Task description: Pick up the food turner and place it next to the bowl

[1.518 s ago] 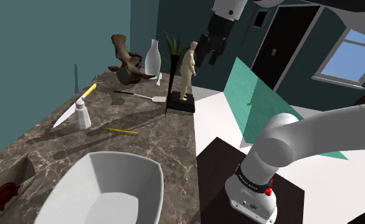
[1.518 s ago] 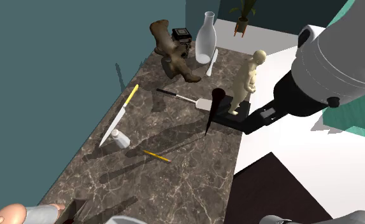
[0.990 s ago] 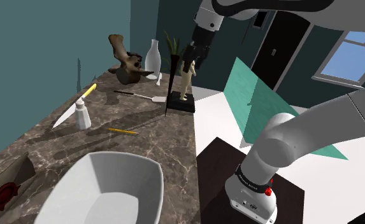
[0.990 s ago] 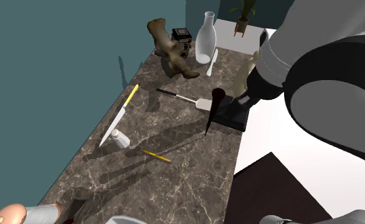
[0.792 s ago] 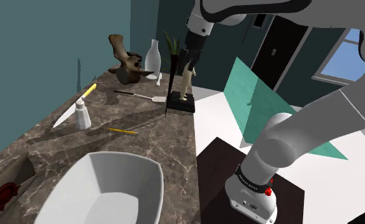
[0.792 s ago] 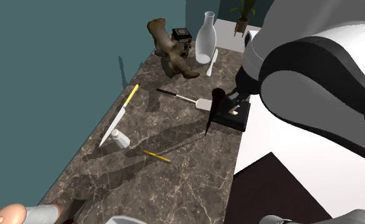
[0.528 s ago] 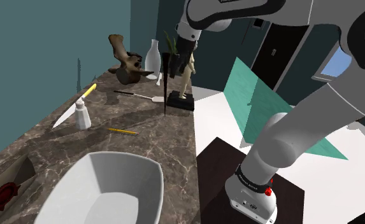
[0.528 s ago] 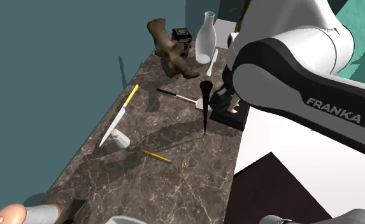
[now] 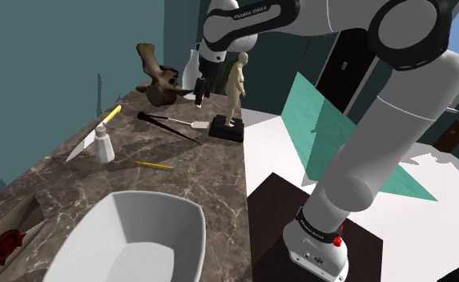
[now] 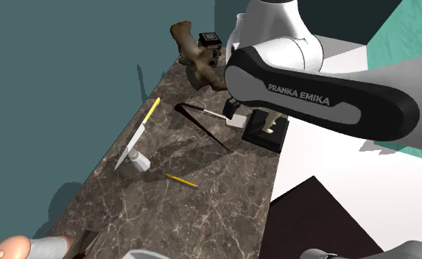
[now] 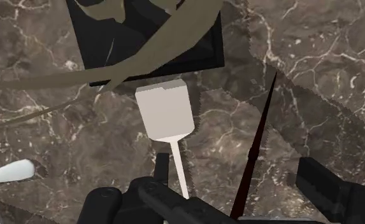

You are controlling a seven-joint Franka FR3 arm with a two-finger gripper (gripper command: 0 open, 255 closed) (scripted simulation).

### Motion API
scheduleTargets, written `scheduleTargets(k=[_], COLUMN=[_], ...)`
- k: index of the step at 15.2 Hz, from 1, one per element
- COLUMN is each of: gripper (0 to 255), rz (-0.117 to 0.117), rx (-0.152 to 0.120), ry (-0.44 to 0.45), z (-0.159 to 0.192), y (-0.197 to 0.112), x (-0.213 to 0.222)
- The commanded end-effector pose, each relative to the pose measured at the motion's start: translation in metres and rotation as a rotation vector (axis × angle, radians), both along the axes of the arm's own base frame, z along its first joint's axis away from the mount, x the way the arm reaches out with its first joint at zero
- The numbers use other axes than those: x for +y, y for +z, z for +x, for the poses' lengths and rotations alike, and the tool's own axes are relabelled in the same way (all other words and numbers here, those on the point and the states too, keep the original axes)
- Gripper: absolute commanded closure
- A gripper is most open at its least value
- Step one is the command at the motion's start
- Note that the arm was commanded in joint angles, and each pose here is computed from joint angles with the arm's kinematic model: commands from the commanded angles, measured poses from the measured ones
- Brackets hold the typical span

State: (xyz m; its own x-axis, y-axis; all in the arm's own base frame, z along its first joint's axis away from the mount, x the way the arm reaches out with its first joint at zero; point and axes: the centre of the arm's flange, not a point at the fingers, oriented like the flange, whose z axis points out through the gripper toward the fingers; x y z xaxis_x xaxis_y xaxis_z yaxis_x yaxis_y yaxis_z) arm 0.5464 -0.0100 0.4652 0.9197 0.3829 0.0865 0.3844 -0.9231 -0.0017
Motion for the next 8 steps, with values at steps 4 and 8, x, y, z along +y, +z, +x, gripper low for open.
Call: scheduleTargets(k=[4,8], gripper=[0,0], rz=[-0.005,-0.009], rx=[0.007,0.014], ry=[0.11,0.197], z=[0.054,0.097], y=[-0.041,-0.072], x=[0.006,0.017])
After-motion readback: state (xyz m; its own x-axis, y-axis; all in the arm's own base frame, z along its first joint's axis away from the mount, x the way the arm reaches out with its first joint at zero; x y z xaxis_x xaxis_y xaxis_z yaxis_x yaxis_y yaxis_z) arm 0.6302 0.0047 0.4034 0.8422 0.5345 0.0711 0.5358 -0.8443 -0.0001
